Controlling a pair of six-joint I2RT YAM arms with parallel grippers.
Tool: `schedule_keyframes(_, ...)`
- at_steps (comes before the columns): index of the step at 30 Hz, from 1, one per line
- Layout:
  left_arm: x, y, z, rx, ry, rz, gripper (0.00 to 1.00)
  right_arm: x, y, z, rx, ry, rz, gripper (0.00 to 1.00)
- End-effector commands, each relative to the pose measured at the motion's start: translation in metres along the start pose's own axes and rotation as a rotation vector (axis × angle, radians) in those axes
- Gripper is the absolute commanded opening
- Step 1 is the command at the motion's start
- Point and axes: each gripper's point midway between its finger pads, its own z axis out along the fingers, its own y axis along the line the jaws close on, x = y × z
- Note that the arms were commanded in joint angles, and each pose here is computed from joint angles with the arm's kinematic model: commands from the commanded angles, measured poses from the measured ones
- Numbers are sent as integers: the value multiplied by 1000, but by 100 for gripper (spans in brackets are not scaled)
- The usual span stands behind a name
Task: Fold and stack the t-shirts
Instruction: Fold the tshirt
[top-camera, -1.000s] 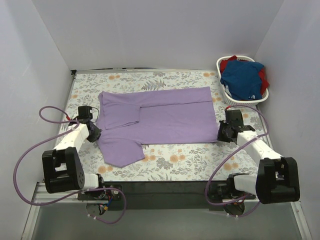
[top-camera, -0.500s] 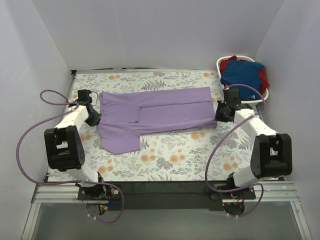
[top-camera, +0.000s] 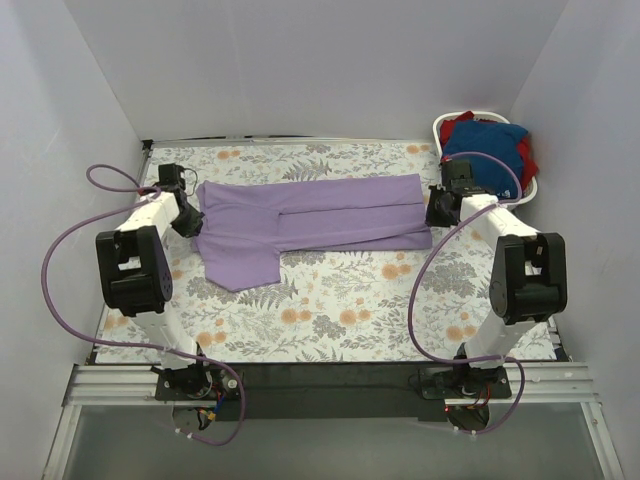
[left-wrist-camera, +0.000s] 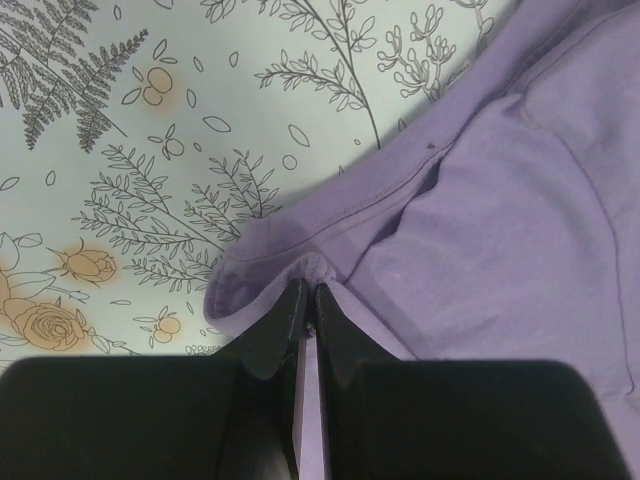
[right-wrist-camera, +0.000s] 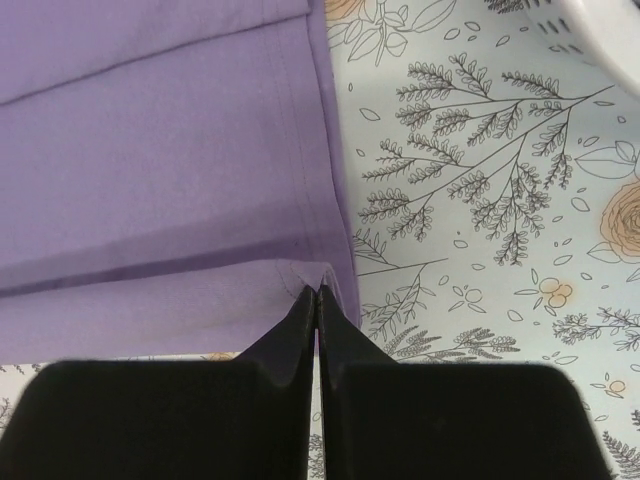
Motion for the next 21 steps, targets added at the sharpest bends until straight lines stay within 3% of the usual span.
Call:
schedule_keyframes(1,-18,-11,-12,24,-44,-6,0,-32,1,-5,-2,-79,-13,1)
schedule_keyframes(11,-43,-26,-23,53,-105,-10,0,-46,-1,-3,6,-101,-12,1)
schedule_keyframes(21,-34,-38,16,68,-60,-12,0,-48,0,24,9,-79,-20,1)
